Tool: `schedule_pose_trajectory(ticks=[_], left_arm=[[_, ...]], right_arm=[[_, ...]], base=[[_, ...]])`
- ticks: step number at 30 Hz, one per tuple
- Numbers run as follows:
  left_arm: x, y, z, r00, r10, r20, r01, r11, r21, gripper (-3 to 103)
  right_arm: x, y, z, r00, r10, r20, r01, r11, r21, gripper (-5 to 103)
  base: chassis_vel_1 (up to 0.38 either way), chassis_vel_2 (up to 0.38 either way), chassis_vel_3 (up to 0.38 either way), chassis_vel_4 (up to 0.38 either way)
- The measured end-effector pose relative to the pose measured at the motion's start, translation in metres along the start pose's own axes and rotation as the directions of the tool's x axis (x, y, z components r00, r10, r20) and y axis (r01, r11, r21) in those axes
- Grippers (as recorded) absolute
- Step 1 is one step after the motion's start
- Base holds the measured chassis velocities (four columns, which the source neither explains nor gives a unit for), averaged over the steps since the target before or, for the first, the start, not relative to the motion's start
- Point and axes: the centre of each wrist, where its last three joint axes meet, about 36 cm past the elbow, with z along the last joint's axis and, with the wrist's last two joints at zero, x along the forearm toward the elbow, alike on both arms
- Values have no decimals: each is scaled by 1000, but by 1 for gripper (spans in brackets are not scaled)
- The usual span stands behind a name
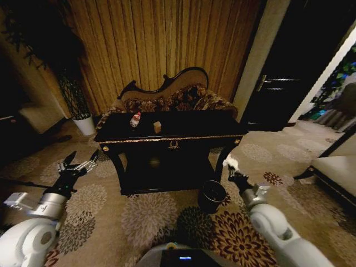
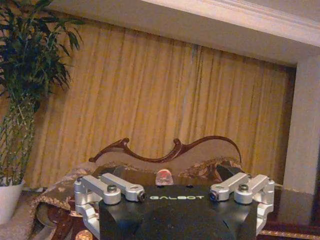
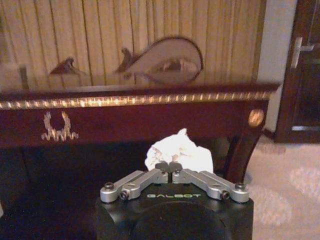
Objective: Move to the front of the table and place the trash on the table into the trash bin.
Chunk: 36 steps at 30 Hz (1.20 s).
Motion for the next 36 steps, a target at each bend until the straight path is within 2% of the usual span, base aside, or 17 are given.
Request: schedule_pose_trajectory(ticks=[3, 10, 17, 24, 36], left_arm=[[0, 0, 1, 1000, -1, -2, 1, 1000, 2, 100], [0, -3, 4, 1000, 5, -9, -5, 1000, -4, 100], [2, -4, 6, 1000, 6, -16, -6, 1000, -4, 100], [6, -1, 4, 1000, 3, -22, -3, 1000, -17, 100], [7, -3, 2, 1000, 11, -18, -12, 1000, -22, 100]], right_arm=[[-23, -3, 18, 999, 9, -38, -10, 1000, -20, 0], [-68, -9, 44, 994, 30, -105, -33, 999, -20, 0], [-95, -1, 71, 985, 33, -169, -36, 999, -20, 0], [-143, 0, 109, 964, 88, -250, -90, 996, 2, 0], [-204, 1, 109, 957, 148, -251, -149, 989, 16, 0]], base=[[0, 0, 0, 0], [0, 0, 0, 0], [0, 0, 0, 0], [0, 0, 0, 0], [0, 0, 0, 0]])
